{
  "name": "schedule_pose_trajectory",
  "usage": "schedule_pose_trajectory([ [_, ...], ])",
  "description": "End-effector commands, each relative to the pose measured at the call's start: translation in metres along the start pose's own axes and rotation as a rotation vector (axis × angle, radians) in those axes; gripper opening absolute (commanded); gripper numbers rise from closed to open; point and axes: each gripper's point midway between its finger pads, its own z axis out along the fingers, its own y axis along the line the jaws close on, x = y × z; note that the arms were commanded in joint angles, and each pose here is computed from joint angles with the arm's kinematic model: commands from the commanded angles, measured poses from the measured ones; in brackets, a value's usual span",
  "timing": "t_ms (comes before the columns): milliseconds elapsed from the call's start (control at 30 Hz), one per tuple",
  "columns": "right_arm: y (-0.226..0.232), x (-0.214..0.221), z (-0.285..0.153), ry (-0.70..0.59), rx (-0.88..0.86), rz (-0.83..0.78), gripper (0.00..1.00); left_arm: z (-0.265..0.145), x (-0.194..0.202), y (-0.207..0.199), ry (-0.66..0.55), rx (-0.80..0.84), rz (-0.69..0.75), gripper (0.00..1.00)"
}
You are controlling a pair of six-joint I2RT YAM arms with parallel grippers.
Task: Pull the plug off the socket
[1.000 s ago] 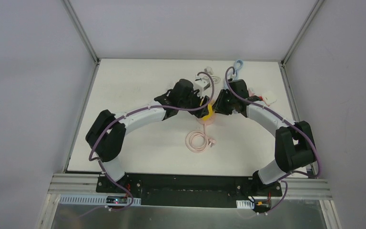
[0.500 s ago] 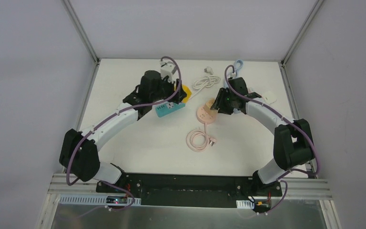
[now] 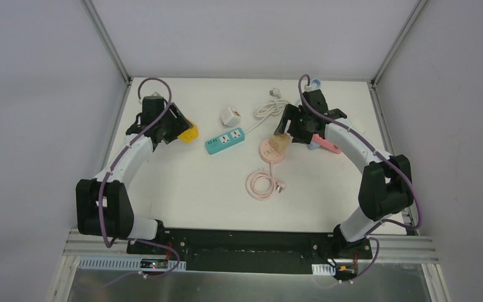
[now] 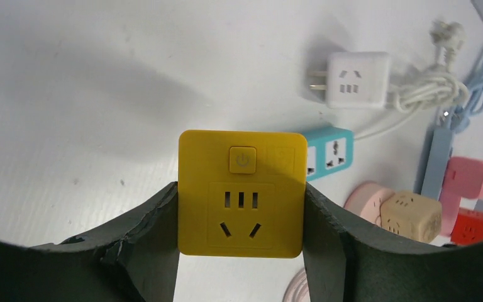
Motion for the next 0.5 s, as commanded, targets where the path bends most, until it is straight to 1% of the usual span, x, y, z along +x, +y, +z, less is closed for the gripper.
schedule_pose_trajectory([
  [0,0.014,-0.017,-0.020,-0.062,-0.037,0.032,0.78,0.018,0.024,0.019,0.233,-0.030,-0.205,0.00],
  [100,0.011,-0.019,-0.019,-0.066,-0.021,0.058,0.78,0.032,0.031,0.028,0.365,-0.077,-0.232,0.01],
  [167,0.008,-0.019,-0.019,-0.069,-0.001,0.067,0.77,0.041,0.031,0.032,0.405,-0.106,-0.239,0.07],
  [233,0.004,-0.019,-0.021,-0.078,0.022,0.073,0.78,0.048,0.030,0.034,0.417,-0.129,-0.247,0.17],
  [267,0.002,-0.020,-0.022,-0.086,0.029,0.074,0.78,0.050,0.023,0.041,0.407,-0.147,-0.265,0.22],
  [300,0.001,-0.020,-0.024,-0.092,0.032,0.074,0.78,0.052,0.020,0.045,0.403,-0.167,-0.270,0.31],
  [367,-0.001,-0.019,-0.025,-0.098,0.039,0.074,0.78,0.053,0.016,0.054,0.397,-0.214,-0.261,0.45],
  [433,-0.004,-0.018,-0.025,-0.100,0.048,0.073,0.79,0.053,0.012,0.060,0.389,-0.252,-0.243,0.55],
  [467,-0.005,-0.018,-0.025,-0.099,0.052,0.070,0.79,0.052,0.009,0.061,0.380,-0.264,-0.233,0.58],
])
